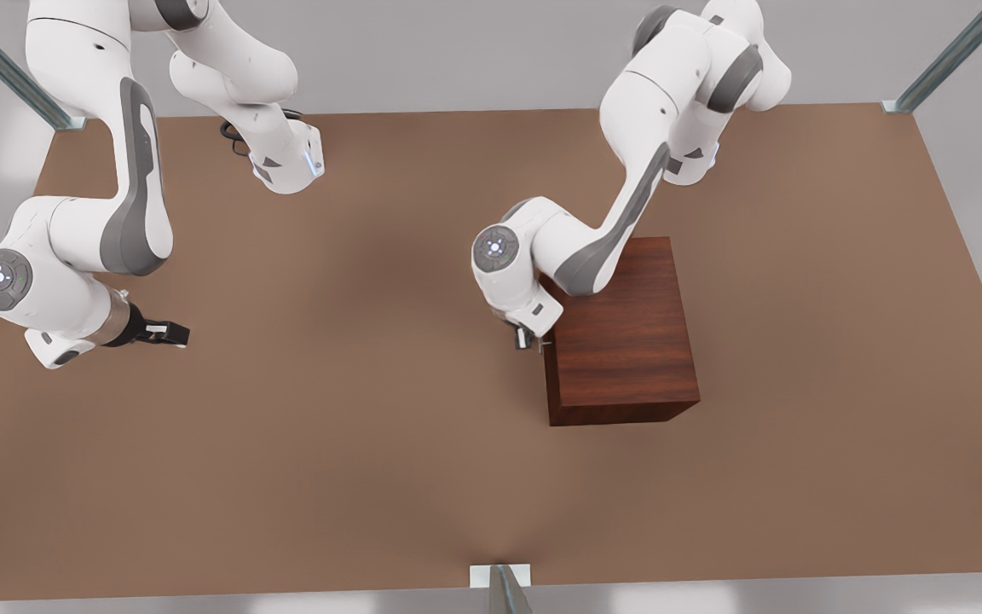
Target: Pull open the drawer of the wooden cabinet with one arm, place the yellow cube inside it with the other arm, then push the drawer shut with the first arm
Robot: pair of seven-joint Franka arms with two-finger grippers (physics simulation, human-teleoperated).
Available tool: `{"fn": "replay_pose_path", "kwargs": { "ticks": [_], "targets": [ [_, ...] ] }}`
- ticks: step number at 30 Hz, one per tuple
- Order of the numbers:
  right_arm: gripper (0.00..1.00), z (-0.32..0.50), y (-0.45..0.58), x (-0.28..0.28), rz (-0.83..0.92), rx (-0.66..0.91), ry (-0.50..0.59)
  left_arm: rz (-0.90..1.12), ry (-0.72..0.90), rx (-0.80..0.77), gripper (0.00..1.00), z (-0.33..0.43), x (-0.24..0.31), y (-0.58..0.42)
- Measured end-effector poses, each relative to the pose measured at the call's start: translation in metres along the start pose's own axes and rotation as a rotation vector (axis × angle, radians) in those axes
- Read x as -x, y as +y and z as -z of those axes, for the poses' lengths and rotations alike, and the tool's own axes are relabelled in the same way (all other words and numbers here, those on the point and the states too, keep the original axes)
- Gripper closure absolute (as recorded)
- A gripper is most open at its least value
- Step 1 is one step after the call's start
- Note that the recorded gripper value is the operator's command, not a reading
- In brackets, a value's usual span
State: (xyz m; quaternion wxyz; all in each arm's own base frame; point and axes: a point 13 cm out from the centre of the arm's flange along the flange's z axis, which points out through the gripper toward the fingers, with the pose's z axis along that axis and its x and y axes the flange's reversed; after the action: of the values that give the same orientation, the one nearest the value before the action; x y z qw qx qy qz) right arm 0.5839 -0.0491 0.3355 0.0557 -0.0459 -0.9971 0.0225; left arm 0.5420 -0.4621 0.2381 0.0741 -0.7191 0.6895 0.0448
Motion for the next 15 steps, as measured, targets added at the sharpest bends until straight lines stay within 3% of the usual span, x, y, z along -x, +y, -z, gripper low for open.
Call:
{"fn": "replay_pose_path", "kwargs": {
  "ticks": [2,5,10,15],
  "targets": [
    [0.0,0.0,0.0,0.0,0.001,0.0,0.0,0.043,0.073,-0.032,0.0,0.063,0.03,-0.024],
    [0.0,0.0,0.0,0.0,0.003,0.0,0.001,0.161,0.16,-0.019,0.0,0.143,0.189,-0.092],
    [0.0,0.0,0.0,0.0,0.006,0.0,0.0,-0.011,0.185,0.109,0.0,0.137,0.378,-0.11],
    [0.0,0.0,0.0,0.0,0.008,0.0,0.001,-0.415,0.279,0.08,0.0,0.128,0.403,-0.069]
  ]
}}
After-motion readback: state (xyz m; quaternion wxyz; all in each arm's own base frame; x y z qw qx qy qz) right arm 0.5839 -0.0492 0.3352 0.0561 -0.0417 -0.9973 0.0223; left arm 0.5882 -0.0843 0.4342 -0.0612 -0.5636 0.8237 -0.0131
